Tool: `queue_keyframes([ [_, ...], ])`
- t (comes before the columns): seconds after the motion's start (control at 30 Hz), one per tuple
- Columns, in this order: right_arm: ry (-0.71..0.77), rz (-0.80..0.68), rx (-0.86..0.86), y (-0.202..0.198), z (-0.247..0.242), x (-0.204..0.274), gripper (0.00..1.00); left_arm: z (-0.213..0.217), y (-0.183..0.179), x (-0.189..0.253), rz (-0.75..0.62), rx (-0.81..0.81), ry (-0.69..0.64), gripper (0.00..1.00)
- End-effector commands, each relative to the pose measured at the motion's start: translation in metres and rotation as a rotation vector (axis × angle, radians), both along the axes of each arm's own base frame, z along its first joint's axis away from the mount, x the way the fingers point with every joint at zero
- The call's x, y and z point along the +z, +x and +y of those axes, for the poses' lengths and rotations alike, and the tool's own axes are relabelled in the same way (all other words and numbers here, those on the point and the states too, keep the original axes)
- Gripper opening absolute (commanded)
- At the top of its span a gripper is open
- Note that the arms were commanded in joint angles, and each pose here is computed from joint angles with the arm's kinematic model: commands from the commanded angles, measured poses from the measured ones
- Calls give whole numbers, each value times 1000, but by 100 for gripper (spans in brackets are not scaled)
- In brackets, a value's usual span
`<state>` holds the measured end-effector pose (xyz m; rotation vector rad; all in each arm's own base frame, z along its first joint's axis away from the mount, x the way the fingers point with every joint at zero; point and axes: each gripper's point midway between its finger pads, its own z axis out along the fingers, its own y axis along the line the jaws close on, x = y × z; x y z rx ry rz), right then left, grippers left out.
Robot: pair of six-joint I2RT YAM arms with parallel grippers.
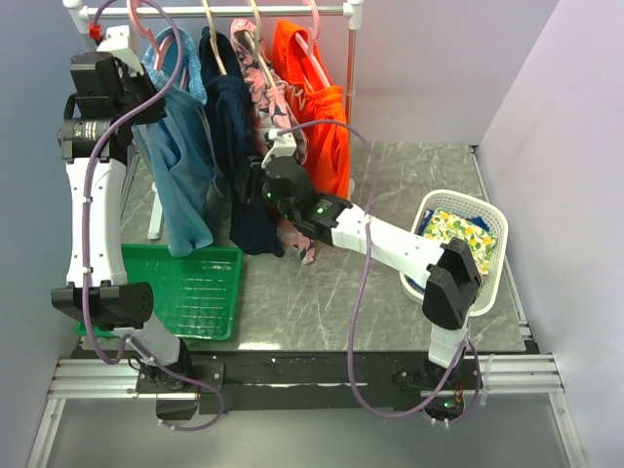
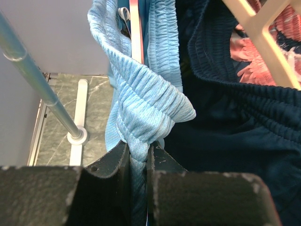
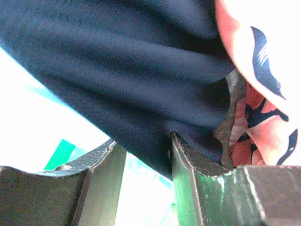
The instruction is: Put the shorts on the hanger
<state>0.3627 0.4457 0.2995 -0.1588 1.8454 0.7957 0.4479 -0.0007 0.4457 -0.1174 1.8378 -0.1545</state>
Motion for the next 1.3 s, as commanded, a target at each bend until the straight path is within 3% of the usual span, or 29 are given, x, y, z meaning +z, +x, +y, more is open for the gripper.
queue_keyframes([
  [0.0,57,-58,17,-11,0,40,49,0,4,41,-159,-23,5,1],
  [0.1,56,-63,22,-15,1,42,49,2,5,39,-162,-18,-3,1],
  [0.3,62,-77,31,-25,-1,51,50,4,2,36,-163,-5,-26,34],
  [0.33,69,-83,36,-29,-1,55,50,4,0,36,-166,-2,-30,48],
  [0.4,71,-91,41,-33,-2,60,50,2,-6,38,-172,-7,-38,57],
  [0.53,89,-108,46,-40,-5,73,50,4,-22,45,-182,14,-55,90],
  [0.6,94,-108,53,-44,-5,74,51,6,-37,50,-194,36,-63,96],
  [0.67,106,-115,60,-50,-6,80,51,6,-45,43,-185,49,-75,99],
  [0.73,116,-120,68,-57,-8,85,54,9,-65,52,-221,74,-83,96],
  [0.93,140,-133,90,-80,-19,103,70,-1,-111,54,-249,63,-146,97],
  [1.13,167,-146,60,-103,-63,111,90,-53,-147,34,-236,-54,-215,96],
  [1.17,177,-146,51,-106,-70,111,95,-86,-155,30,-217,-142,-224,97],
  [1.2,182,-143,32,-112,-86,107,100,-86,-157,27,-218,-92,-216,96],
  [1.27,159,-115,-4,-116,-104,87,100,-123,-167,8,-174,-173,-233,96],
])
